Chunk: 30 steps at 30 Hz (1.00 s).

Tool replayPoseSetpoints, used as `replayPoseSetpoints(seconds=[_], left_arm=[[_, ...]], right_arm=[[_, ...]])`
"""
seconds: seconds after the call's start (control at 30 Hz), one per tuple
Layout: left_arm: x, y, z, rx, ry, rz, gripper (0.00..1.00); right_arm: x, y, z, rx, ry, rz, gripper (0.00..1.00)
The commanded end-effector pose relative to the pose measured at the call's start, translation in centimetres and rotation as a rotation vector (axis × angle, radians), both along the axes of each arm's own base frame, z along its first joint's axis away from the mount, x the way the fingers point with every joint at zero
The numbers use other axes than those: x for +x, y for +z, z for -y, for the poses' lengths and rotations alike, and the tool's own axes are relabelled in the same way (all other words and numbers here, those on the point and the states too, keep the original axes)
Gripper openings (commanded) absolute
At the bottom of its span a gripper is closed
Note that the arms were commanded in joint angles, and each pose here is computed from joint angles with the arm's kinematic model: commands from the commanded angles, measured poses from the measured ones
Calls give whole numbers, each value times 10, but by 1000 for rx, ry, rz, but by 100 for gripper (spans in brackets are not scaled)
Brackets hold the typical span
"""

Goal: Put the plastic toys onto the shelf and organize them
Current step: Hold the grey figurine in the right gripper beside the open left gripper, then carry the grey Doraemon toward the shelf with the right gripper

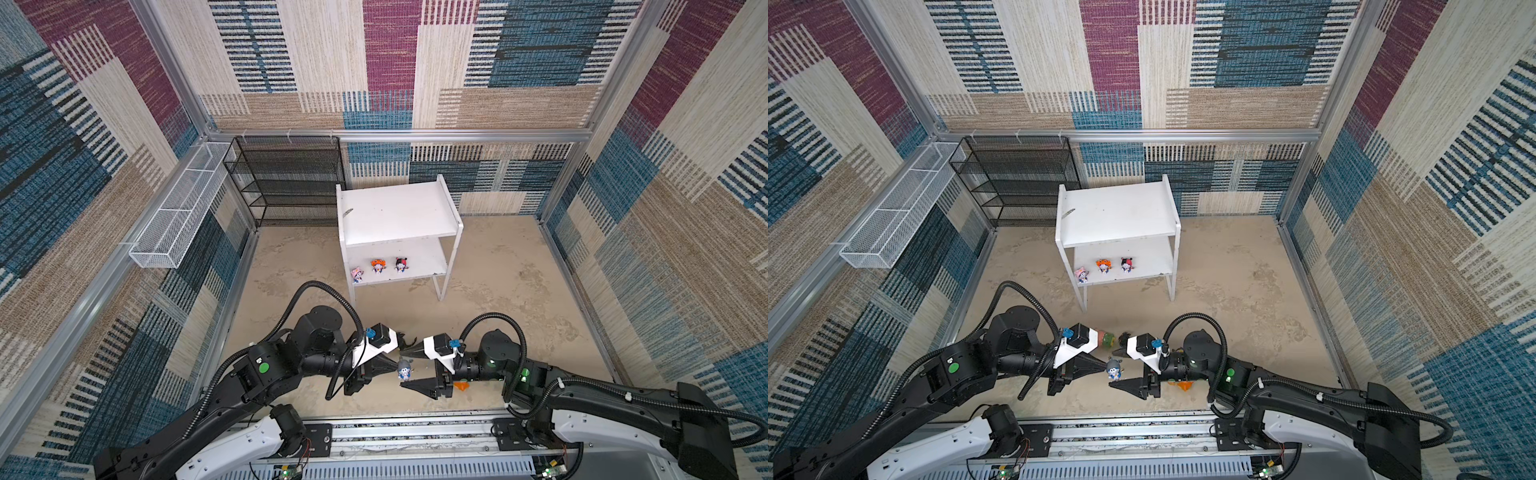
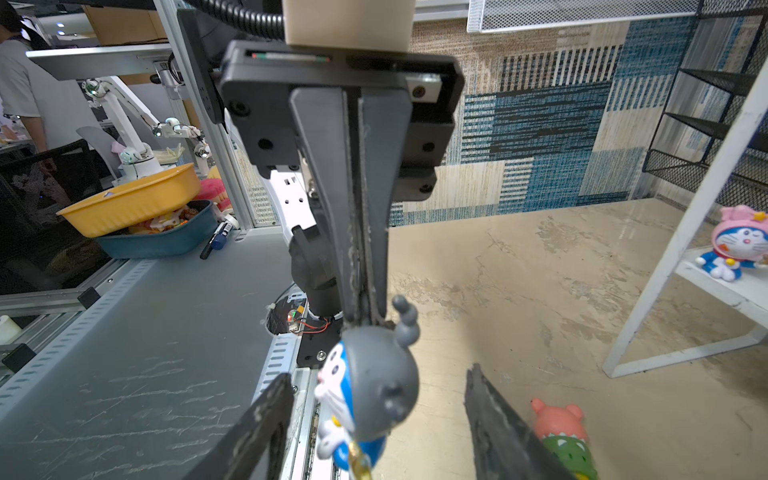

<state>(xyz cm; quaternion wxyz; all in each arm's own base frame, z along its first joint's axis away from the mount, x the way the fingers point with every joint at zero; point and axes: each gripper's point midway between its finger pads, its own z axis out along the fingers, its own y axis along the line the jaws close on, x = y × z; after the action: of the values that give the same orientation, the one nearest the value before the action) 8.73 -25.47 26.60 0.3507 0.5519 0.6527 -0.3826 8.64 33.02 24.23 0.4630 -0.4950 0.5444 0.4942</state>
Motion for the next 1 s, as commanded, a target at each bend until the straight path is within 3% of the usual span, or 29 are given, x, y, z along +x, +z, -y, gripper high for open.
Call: replayPoseSetpoints(seconds=[0.0, 0.37, 0.7, 0.8, 0.9, 0.97], left_arm=[[-3, 1, -1, -3, -23, 15, 0], [-3, -2, -2, 11, -21, 18, 0], [-2, -3, -3, 15, -13, 23, 0], [1, -3, -4, 19, 8, 30, 26], [7, -3, -7, 23, 49, 43, 78], [9, -2, -9, 23, 68, 56, 98]], right_arm=[[-2, 2, -1, -4, 23, 16, 62], [0, 5, -5, -16, 31, 21, 41], [6, 5, -4, -23, 3, 22, 33], [11, 5, -3, -18, -26, 23, 33], [24, 0, -2, -32, -95, 15, 33], [34, -6, -1, -46, -156, 10, 32]])
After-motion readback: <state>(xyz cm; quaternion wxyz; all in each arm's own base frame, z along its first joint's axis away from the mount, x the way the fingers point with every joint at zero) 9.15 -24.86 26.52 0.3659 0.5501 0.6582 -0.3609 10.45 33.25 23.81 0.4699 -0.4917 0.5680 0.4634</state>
